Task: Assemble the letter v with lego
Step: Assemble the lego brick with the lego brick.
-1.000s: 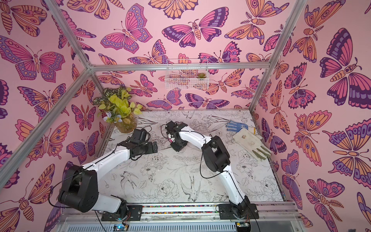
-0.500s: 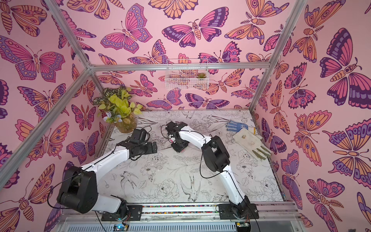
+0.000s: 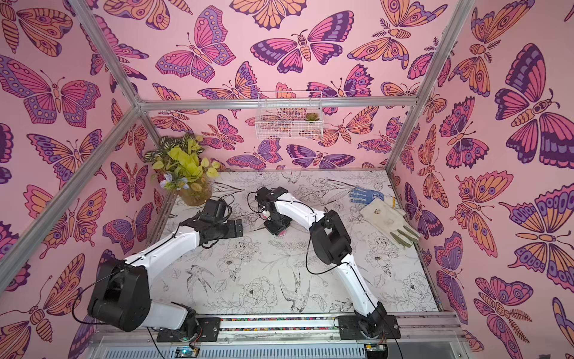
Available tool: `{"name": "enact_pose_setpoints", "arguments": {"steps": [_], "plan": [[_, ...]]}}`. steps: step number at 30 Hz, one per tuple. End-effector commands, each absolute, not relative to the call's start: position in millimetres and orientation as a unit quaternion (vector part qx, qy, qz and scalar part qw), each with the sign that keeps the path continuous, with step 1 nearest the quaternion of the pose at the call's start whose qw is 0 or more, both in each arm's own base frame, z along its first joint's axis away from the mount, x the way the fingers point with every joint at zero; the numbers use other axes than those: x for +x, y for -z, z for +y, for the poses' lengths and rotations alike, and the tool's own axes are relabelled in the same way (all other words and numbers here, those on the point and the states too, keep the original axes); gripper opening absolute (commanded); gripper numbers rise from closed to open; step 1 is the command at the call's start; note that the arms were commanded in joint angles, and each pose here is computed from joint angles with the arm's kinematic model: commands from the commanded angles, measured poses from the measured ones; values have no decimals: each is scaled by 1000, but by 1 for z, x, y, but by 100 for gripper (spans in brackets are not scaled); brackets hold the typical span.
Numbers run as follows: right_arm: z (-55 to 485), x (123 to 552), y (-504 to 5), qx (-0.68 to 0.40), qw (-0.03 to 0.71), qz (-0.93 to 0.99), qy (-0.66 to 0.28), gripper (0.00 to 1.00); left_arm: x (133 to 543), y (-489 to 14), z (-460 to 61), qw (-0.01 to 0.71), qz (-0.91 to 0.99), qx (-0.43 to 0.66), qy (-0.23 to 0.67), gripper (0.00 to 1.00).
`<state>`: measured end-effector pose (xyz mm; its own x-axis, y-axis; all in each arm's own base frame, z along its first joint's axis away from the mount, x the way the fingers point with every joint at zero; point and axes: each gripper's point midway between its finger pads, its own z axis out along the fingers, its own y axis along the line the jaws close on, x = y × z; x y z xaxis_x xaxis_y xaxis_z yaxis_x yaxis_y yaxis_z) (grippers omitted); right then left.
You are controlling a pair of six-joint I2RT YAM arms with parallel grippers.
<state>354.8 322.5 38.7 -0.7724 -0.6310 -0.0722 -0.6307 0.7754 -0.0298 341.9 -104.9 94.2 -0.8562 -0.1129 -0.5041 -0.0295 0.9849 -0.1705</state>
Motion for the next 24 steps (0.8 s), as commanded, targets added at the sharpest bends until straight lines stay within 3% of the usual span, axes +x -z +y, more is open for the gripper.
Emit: {"name": "enact_pose_setpoints", "arguments": {"steps": [1, 21, 24], "plan": [[322, 340, -12, -328, -1, 945, 7, 0, 344, -102, -101, 272, 959, -36, 71, 100], [319, 336, -7, -329, -6, 944, 16, 0, 341, -98, -100, 267, 960, -37, 70, 100], [324, 340, -13, -320, 15, 947, 5, 16, 342, -98, -101, 267, 960, -37, 72, 100]]}}
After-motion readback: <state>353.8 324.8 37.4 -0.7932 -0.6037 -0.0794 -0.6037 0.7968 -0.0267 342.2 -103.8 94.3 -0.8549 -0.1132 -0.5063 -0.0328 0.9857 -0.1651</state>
